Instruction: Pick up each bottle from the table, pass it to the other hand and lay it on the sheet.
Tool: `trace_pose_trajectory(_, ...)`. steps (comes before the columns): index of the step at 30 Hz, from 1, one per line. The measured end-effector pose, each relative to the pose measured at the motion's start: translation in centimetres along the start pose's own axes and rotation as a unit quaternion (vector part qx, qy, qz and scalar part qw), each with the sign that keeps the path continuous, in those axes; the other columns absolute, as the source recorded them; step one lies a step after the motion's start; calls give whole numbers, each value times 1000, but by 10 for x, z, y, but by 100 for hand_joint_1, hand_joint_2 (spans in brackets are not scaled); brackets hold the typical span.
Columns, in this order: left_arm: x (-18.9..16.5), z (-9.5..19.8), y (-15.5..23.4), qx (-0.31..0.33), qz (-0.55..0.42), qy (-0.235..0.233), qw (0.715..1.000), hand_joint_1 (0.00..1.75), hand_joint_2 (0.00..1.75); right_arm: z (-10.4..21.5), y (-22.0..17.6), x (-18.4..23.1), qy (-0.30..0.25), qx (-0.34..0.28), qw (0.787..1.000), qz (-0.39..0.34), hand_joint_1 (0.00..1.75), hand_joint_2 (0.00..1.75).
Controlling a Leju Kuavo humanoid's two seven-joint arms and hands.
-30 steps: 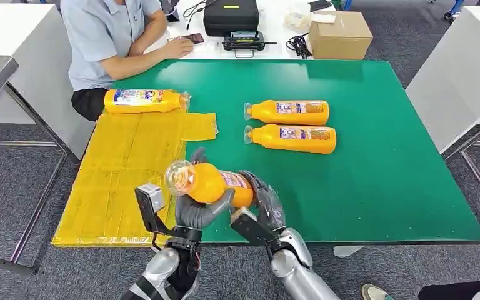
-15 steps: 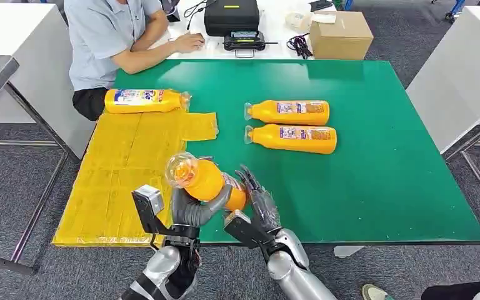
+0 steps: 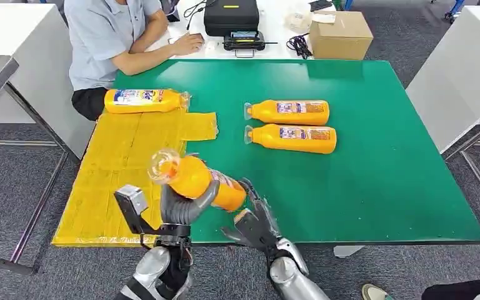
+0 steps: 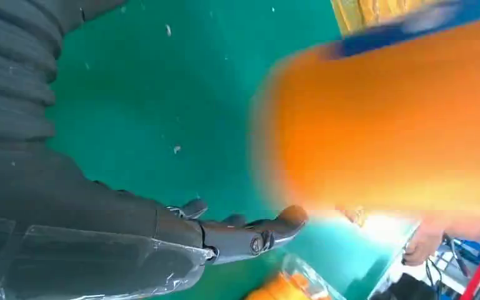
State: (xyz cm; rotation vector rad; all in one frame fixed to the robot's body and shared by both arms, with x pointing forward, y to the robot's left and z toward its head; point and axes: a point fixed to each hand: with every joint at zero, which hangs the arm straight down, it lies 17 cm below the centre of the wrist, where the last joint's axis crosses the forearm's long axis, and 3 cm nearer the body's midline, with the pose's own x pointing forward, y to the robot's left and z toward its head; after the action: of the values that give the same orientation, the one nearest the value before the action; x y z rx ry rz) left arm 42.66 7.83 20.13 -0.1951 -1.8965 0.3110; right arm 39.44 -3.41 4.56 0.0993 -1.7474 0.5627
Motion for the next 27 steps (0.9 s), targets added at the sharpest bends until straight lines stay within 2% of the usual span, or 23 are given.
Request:
trace_pose_trajectory(2, 27, -4, 3, -2, -142, -102, 985, 175, 175, 3, 0, -1, -1, -2, 1000, -2, 0, 175)
trace_pose_trajectory(4, 46, -6, -6, -32, -294, -193, 936, 175, 175, 4, -3, -2, -3, -7, 1000, -2, 0, 175)
trace_pose_trajectory(5, 48, -1, -22, -79, -415, -254, 870, 175, 175, 4, -5, -3, -4, -9, 1000, 0, 0, 175)
trace_pose_trajectory(6, 40, 1, -28, -108, -496, -281, 815, 175, 175, 4, -8, -4, -4, -13, 1000, 3, 0, 175)
trace_pose_trajectory(8, 17, 4, -25, -145, -604, -294, 727, 175, 175, 4, -14, -5, -3, -22, 1000, 9, 0, 175)
trace_pose_trajectory(9, 9, 0, -15, -143, -637, -284, 702, 175, 175, 4, -17, -8, -1, -26, 1000, 12, 0, 175)
trace_pose_trajectory(10, 3, -7, 1, -131, -661, -263, 690, 175, 175, 5, -22, -10, 1, -31, 999, 14, 0, 175)
trace_pose_trajectory(11, 0, -15, 18, -111, -664, -237, 700, 175, 175, 6, -27, -11, 3, -37, 999, 16, 0, 175)
trace_pose_trajectory(13, -6, -28, 57, -50, -643, -164, 746, 175, 175, 8, -36, -14, 5, -49, 999, 21, 0, 175)
trace_pose_trajectory(14, -8, -31, 68, -35, -638, -144, 756, 175, 175, 9, -39, -15, 6, -53, 998, 22, 0, 175)
trace_pose_trajectory(21, -55, -41, 120, -20, -681, -43, 731, 175, 175, 13, -62, -18, 9, -78, 997, 25, 0, 175)
trace_pose_trajectory(27, -100, -42, 140, -71, -702, 20, 708, 175, 175, 14, -71, -21, 14, -84, 996, 20, 0, 175)
